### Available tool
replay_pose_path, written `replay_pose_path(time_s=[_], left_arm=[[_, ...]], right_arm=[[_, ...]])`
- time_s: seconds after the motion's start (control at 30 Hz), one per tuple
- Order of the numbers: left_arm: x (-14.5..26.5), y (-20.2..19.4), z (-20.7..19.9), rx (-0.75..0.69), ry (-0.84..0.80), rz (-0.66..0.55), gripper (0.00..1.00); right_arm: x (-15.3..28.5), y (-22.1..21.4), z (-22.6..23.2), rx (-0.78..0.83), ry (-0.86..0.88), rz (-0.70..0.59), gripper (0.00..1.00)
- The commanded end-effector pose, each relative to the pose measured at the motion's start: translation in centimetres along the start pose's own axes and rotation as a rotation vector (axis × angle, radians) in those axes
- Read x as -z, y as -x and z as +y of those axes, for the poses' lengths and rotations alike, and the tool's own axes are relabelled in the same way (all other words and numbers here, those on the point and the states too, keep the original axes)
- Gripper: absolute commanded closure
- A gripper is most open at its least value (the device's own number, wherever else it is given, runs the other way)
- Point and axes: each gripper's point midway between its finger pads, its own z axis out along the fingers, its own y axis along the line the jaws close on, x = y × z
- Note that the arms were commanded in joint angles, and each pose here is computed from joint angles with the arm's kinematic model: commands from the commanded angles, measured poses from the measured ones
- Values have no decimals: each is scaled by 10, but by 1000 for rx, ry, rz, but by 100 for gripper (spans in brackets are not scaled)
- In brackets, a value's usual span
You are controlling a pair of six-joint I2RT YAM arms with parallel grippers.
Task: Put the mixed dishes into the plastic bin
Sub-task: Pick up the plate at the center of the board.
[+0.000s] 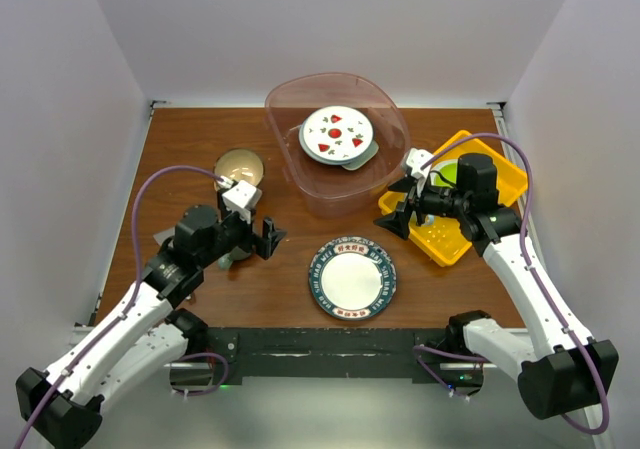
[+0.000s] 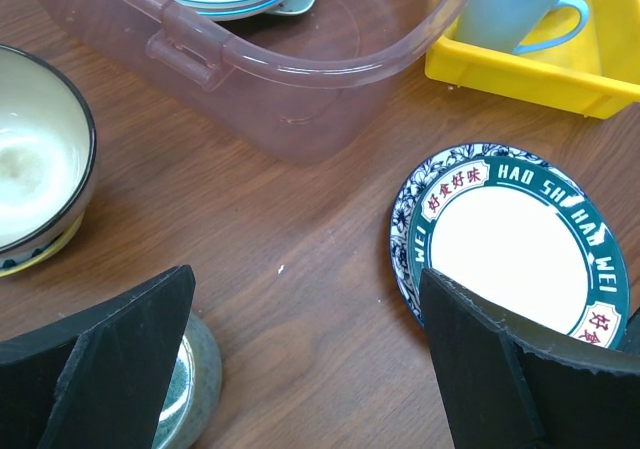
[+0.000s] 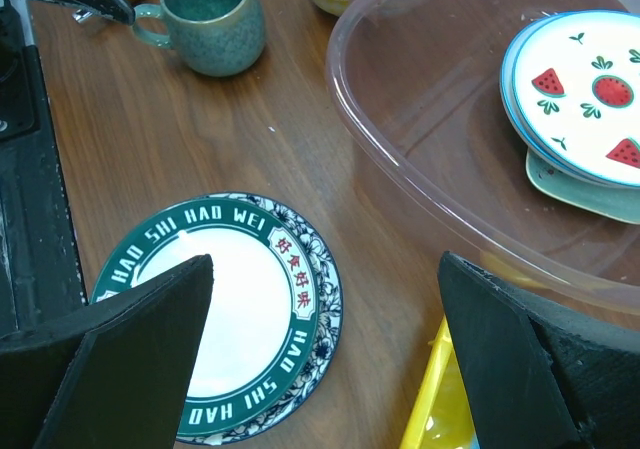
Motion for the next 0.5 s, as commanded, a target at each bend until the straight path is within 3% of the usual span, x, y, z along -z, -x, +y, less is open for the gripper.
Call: replay_pose_path(time_s=[0.0,0.2,0.47], left_arm=[[-2,14,-6,-23,-38,-47,0],[-3,16,-22,25,-121,-48,0],[-4,8,-43,267,-188,8,0]], right_arm=[[0,4,2,37,22,-19,2],[1,5,5,49,36,-22,2],[1,3,8,65,52,-24,2]])
